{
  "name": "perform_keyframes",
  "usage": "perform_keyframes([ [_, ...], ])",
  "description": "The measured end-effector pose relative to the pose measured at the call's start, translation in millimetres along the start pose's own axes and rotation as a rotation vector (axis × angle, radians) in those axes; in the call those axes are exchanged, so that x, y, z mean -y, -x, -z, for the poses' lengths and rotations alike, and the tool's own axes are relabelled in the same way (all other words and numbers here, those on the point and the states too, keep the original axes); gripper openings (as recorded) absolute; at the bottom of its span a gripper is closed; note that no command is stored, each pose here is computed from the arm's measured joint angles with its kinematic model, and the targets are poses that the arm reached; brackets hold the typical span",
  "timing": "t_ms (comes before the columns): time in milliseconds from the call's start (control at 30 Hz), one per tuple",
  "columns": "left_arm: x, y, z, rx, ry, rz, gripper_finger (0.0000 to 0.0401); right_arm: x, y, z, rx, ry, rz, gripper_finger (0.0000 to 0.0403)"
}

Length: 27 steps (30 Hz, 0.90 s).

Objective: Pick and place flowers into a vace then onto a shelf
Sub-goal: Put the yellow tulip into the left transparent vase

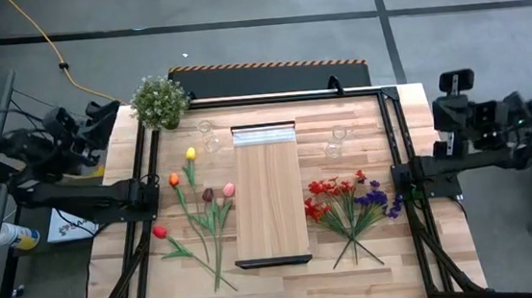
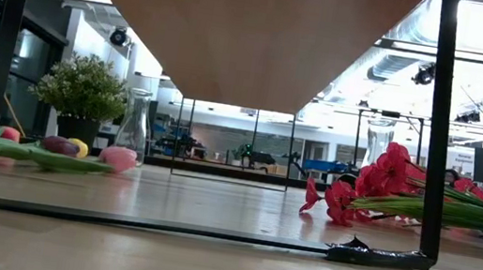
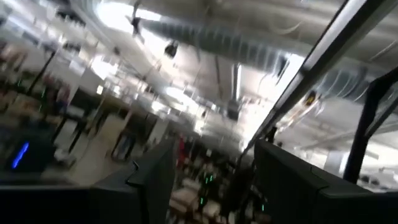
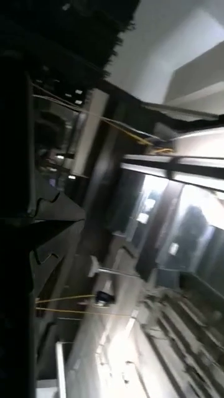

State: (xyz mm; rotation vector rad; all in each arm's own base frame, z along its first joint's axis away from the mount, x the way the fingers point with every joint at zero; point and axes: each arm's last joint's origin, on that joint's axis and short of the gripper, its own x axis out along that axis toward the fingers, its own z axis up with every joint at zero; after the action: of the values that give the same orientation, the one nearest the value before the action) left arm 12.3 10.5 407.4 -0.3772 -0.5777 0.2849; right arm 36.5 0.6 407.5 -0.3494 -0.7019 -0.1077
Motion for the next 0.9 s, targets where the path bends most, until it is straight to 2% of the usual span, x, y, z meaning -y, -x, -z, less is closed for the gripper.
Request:
perform_keyframes([
  [200,12.1,-21.0,-15.9,-0.178,0.123,-0.116,0.0248,10.9,-28.9,-18.0,-0.149,-0.041,0.071,0.0],
  [433,15.3,-36.3,-12.5,-0.418,0.212,-0.363,0.0248,22.7,-53.0,-26.3,-0.367,-0.086,0.294,0.0],
  [600,11.3,-44.2,10.8,-0.609,0.219,-0.556,0.0248,24.9,-65.5,-22.9,-0.504,-0.063,0.373,0.0],
  [900,1.8,-57.6,63.8,-0.943,0.134,-0.921,0.0248,21.8,-80.4,-13.4,-0.57,-0.045,0.358,0.0],
])
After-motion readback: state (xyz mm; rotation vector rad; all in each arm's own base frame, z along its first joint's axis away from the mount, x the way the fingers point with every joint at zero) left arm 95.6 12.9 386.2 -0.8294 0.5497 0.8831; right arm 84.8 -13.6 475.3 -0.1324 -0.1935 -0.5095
